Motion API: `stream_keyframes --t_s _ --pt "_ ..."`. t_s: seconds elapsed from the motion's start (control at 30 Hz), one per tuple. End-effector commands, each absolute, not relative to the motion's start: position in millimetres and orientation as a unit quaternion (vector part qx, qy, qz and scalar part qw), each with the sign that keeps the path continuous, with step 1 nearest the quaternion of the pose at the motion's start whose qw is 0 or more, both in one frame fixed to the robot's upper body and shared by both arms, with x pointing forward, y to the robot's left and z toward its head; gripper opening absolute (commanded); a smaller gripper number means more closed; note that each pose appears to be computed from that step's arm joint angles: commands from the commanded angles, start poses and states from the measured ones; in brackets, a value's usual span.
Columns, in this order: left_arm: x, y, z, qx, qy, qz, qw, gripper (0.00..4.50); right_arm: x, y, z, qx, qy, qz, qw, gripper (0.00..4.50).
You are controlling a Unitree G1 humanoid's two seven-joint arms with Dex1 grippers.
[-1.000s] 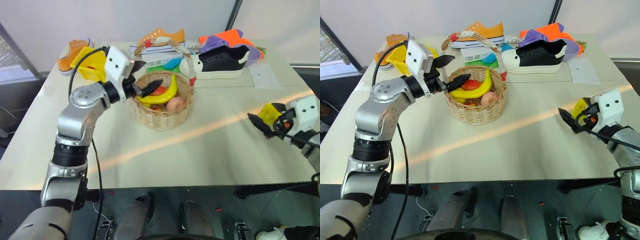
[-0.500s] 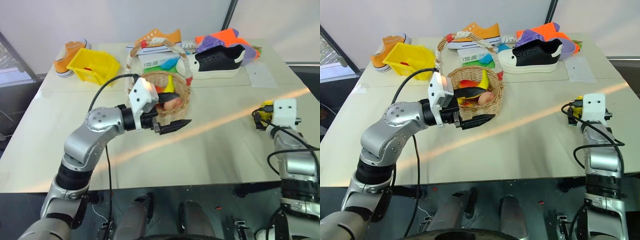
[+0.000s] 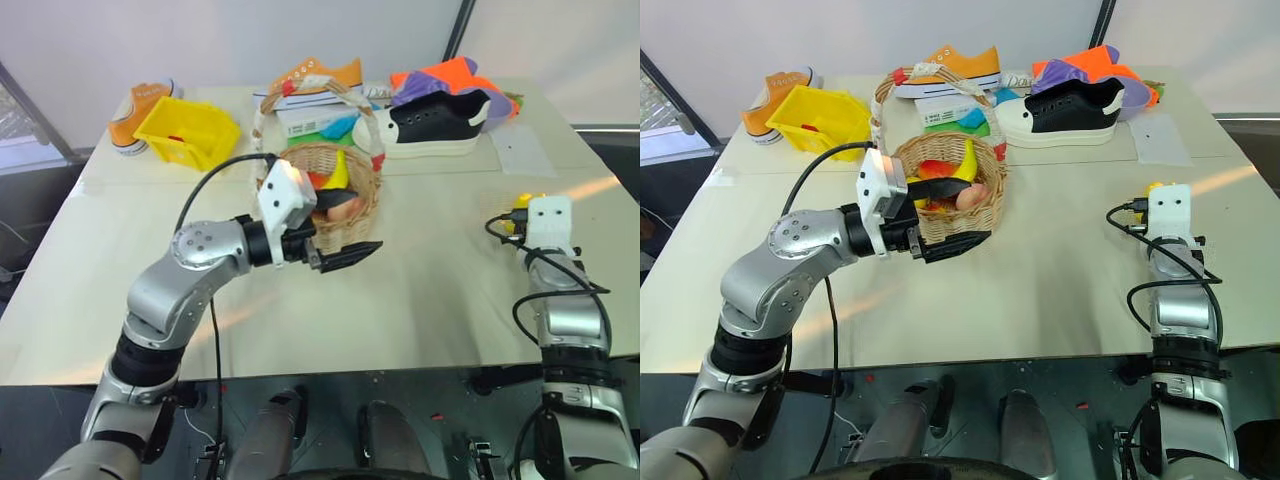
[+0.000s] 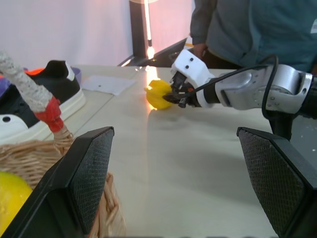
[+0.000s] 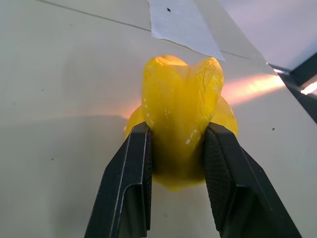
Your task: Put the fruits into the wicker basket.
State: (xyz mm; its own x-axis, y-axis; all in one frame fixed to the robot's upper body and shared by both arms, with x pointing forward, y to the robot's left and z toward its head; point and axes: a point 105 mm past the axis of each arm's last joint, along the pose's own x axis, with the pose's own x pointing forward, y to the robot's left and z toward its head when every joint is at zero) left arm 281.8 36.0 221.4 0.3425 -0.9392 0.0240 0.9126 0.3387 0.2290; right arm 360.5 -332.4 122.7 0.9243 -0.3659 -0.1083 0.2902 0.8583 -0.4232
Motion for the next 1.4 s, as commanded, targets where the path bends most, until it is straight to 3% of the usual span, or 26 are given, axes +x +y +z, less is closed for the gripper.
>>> stream_keyframes --t_s 0.03,0.2,0.37,0.47,0.77,0.93,1.1,1.17,1.27,1.4 --pt "283 54 227 0.089 -0.086 -0.54 0.833 4.27 358 -318 163 -0.254 0.021 -0.126 0.959 1.17" --pt "299 107 214 0.095 -0.052 -0.464 0.879 4.27 333 -244 216 -0.256 -0.097 0.12 0.954 1.17" --pt "302 149 209 0.096 -0.037 -0.426 0.899 4.27 282 -167 238 -0.168 -0.109 0.383 0.902 1.17" --pt "301 163 210 0.095 -0.04 -0.42 0.902 4.27 270 -119 248 -0.13 -0.125 0.471 0.864 1.17" --pt "294 165 214 0.094 -0.057 -0.42 0.901 4.27 339 -49 233 -0.17 -0.102 0.413 0.889 1.17" --pt "290 158 216 0.089 -0.063 -0.422 0.9 4.27 330 -44 241 -0.205 -0.142 0.425 0.87 3.27" --pt "287 151 216 0.077 -0.064 -0.428 0.898 4.27 306 -89 264 -0.168 -0.165 0.437 0.868 3.27" --pt "287 149 215 0.072 -0.065 -0.43 0.898 4.27 308 -107 270 -0.146 -0.16 0.415 0.883 3.27" --pt "287 145 214 0.068 -0.064 -0.436 0.895 4.27 326 -122 263 -0.161 -0.137 0.359 0.909 3.27" --pt "289 140 215 0.063 -0.067 -0.443 0.892 4.27 349 -114 254 -0.152 -0.131 0.338 0.92 3.27"
